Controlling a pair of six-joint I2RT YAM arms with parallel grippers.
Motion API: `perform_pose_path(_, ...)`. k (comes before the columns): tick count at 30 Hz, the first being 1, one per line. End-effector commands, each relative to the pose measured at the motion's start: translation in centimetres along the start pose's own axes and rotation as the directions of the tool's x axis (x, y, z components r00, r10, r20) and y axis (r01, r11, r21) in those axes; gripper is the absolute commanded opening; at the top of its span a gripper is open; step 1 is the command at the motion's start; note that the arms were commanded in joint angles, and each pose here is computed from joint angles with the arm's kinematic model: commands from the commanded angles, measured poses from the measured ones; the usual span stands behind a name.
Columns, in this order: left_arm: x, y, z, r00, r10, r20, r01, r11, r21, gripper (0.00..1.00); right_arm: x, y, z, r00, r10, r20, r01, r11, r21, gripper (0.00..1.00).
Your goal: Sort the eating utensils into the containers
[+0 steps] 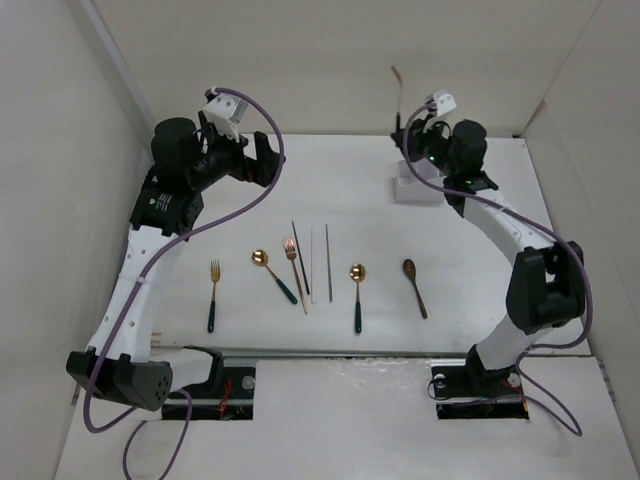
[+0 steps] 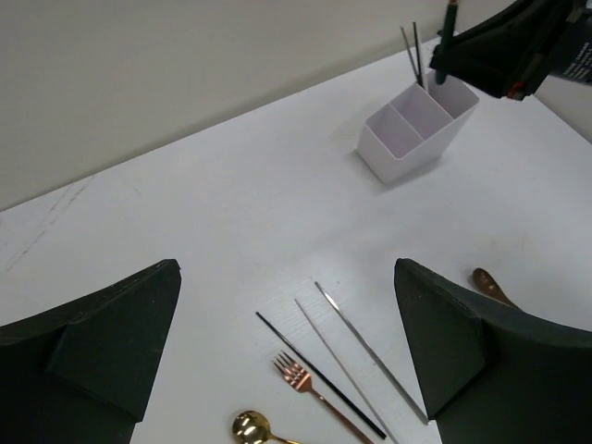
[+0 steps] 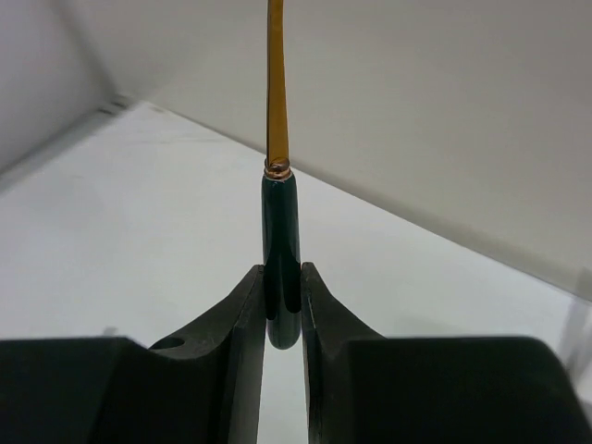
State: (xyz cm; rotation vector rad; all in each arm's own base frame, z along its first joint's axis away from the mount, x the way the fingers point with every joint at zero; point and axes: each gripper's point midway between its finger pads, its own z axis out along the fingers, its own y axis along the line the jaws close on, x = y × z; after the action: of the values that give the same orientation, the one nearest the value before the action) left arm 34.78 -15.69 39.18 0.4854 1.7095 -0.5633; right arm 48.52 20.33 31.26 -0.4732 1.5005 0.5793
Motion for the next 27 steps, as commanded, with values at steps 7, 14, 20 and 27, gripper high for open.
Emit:
perform_pose_path(7,-0.2,2.4,-0.6,0.999,0.035,0.023,-0.032,0.993,-0.116,1.00,5.6,-12.7,-2.0,0.978,-0.111,-0.177,0.151,0.960,0.235,0.00)
perform_pose_path(14,-0.3,3.6,-0.7,0.998,0.055,0.029,-0.050,0.985,-0.163,1.00,10.3,-14.8,-2.6,0.952,-0.068,-0.298,0.150,0.953,0.263,0.00)
perform_pose_path(20,0.9,3.8,-0.4,0.998,0.055,0.009,-0.053,0.985,-0.163,1.00,11.4,-16.1,-3.4,0.939,-0.081,-0.334,0.188,0.935,0.302,0.00)
perform_pose_path(27,1.3,4.0,0.0,0.999,0.052,0.002,-0.051,0.985,-0.163,1.00,13.6,-16.8,-4.1,0.926,-0.060,-0.374,0.189,0.928,0.321,0.00)
